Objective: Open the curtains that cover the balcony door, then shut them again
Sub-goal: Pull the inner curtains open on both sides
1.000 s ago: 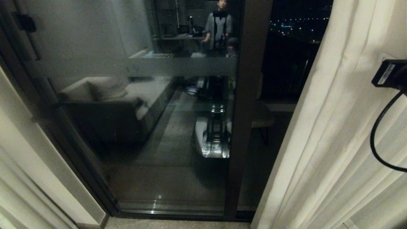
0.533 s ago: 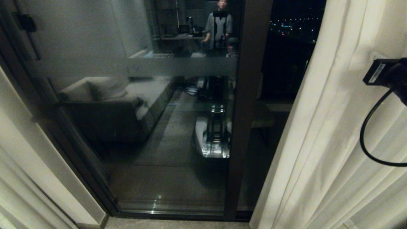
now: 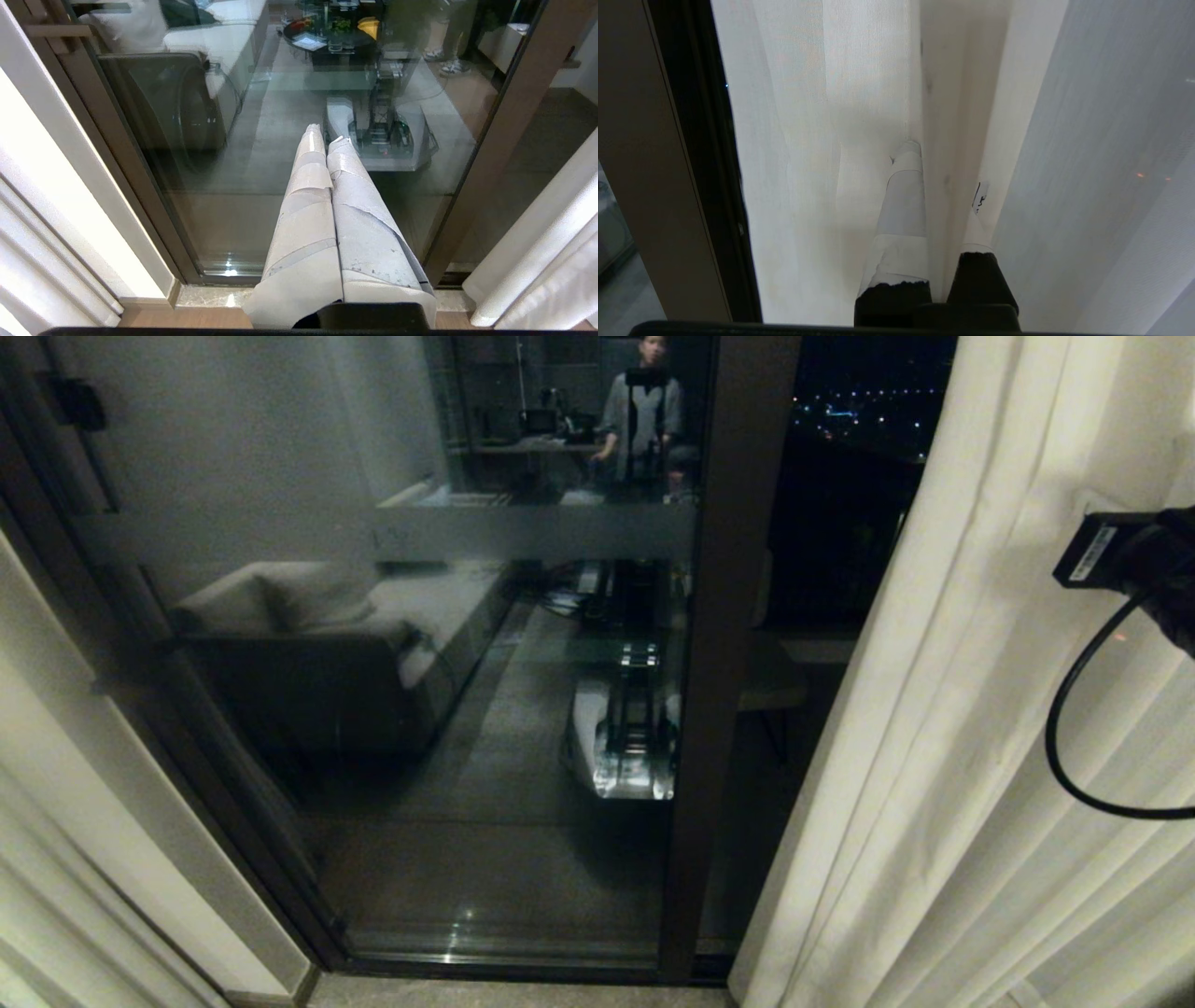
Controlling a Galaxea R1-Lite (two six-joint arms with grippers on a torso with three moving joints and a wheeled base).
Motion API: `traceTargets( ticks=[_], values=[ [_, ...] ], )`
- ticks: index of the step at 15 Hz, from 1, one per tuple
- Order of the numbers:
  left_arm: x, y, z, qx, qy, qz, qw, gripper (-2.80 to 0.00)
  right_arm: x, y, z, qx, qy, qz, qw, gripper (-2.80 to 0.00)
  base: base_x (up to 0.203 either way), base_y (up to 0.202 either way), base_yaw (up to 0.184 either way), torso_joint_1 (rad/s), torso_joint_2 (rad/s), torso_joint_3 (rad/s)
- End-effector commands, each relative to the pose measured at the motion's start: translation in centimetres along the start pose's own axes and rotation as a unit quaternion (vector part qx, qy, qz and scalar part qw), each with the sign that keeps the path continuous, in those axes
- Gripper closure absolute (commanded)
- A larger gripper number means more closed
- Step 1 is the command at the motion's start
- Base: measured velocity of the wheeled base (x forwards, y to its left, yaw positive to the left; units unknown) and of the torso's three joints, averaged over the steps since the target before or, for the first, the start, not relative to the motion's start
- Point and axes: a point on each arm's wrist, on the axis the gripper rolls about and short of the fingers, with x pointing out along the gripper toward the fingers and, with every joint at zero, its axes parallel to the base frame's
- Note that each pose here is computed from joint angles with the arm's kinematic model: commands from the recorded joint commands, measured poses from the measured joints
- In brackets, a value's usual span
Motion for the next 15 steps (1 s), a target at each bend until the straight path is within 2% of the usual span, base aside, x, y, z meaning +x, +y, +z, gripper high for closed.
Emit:
traceTargets(
  ticks=[1,5,15],
  values=[
    [0.00,0.00,0.01,0.000,-0.001,0.000,1.0000,0.00,0.09,0.05,-0.10,-0.001,0.000,0.000,1.000,0.00,0.000,0.000,0.000,0.000,0.00,0.000],
    [0.00,0.00,0.01,0.000,-0.001,0.000,1.0000,0.00,0.05,0.03,-0.10,-0.001,0.000,0.000,1.000,0.00,0.003,-0.039,0.004,0.000,0.00,0.001],
    [0.00,0.00,0.01,0.000,-0.001,0.000,1.0000,0.00,-0.12,0.00,-0.15,-0.002,0.002,-0.001,1.000,0.00,0.000,-0.185,0.002,0.001,0.00,0.003]
  ],
)
